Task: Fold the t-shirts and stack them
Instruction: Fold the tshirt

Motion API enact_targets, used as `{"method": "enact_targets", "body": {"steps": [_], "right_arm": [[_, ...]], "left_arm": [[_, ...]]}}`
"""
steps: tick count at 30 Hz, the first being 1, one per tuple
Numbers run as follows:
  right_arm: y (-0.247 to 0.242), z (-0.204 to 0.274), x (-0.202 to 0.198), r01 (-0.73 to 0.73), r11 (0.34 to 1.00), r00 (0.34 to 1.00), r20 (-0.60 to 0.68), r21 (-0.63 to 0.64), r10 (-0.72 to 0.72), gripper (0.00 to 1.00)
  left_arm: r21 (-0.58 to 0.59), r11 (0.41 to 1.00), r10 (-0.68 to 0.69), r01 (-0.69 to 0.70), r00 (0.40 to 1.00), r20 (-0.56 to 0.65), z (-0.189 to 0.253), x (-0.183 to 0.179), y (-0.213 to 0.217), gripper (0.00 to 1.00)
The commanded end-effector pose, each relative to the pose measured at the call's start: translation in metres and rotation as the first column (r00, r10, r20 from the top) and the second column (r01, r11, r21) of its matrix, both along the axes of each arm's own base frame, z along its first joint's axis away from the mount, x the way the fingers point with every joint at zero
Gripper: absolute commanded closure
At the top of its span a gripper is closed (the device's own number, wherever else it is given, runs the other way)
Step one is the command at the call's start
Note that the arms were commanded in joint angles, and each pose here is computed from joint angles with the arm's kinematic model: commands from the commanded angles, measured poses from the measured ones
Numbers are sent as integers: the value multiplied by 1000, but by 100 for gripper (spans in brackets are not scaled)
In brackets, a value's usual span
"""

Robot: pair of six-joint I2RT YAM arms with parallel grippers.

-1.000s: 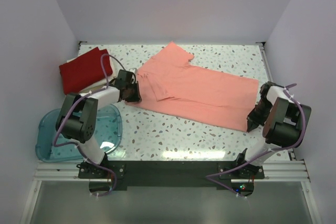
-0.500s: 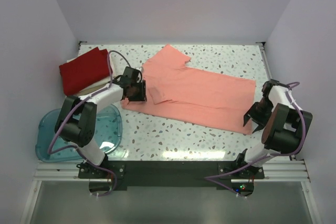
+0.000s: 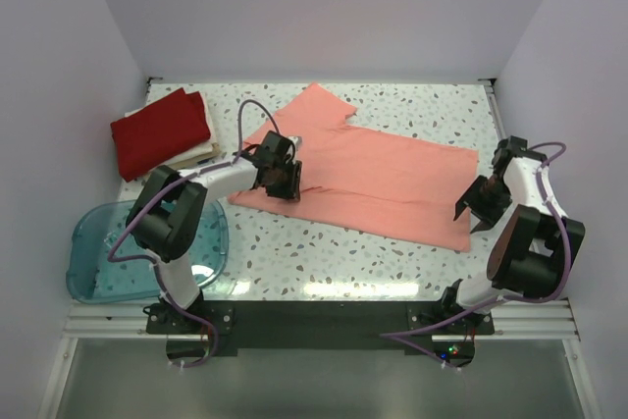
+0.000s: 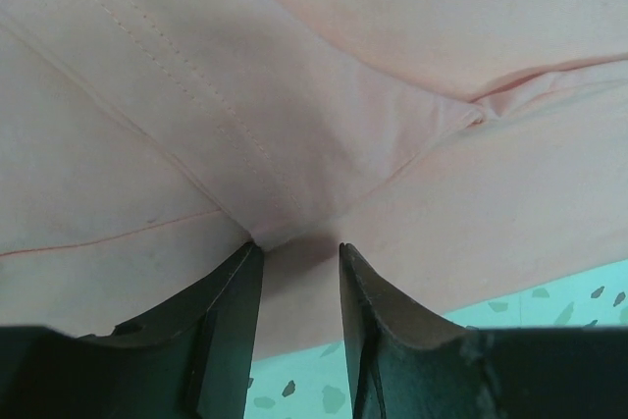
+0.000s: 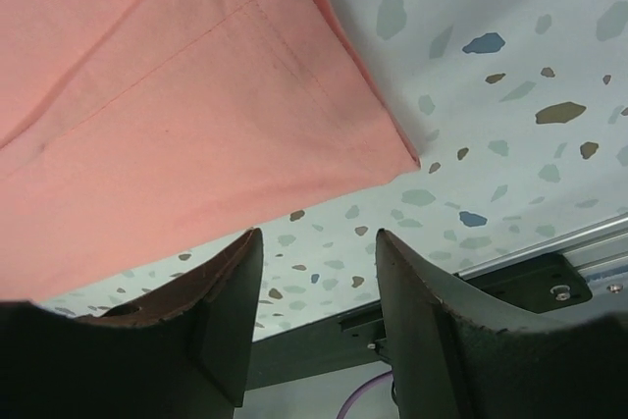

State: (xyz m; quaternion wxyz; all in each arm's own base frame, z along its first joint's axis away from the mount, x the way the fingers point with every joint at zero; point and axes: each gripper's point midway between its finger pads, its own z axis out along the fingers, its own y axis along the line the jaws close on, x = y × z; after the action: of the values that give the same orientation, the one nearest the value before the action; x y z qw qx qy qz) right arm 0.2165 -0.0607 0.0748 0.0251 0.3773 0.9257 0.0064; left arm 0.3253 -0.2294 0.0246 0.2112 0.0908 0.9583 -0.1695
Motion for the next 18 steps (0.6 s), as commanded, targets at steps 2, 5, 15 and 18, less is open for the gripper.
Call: {"method": "enact_targets", "body": {"steps": [2,5,15,18], "right_arm": [[5,3,6,3,1000,999,44,15,-3,47],[6,1,6,2,1000,999,45,18,-3,48],[8,-1,7,-3,1000,999,45,26,2,49],[10,-1,8,-5,1000,999,47,29,4,49]], "left_arm": [[17,999,37,-38,997,67,15,22,-6,59],[31,999,41,-43,996,76,13,24,-5,60],[94,994,54,-62,995,87,5,30,1,61],[108,992,49,-59,994,94,4,34,0,69]]}}
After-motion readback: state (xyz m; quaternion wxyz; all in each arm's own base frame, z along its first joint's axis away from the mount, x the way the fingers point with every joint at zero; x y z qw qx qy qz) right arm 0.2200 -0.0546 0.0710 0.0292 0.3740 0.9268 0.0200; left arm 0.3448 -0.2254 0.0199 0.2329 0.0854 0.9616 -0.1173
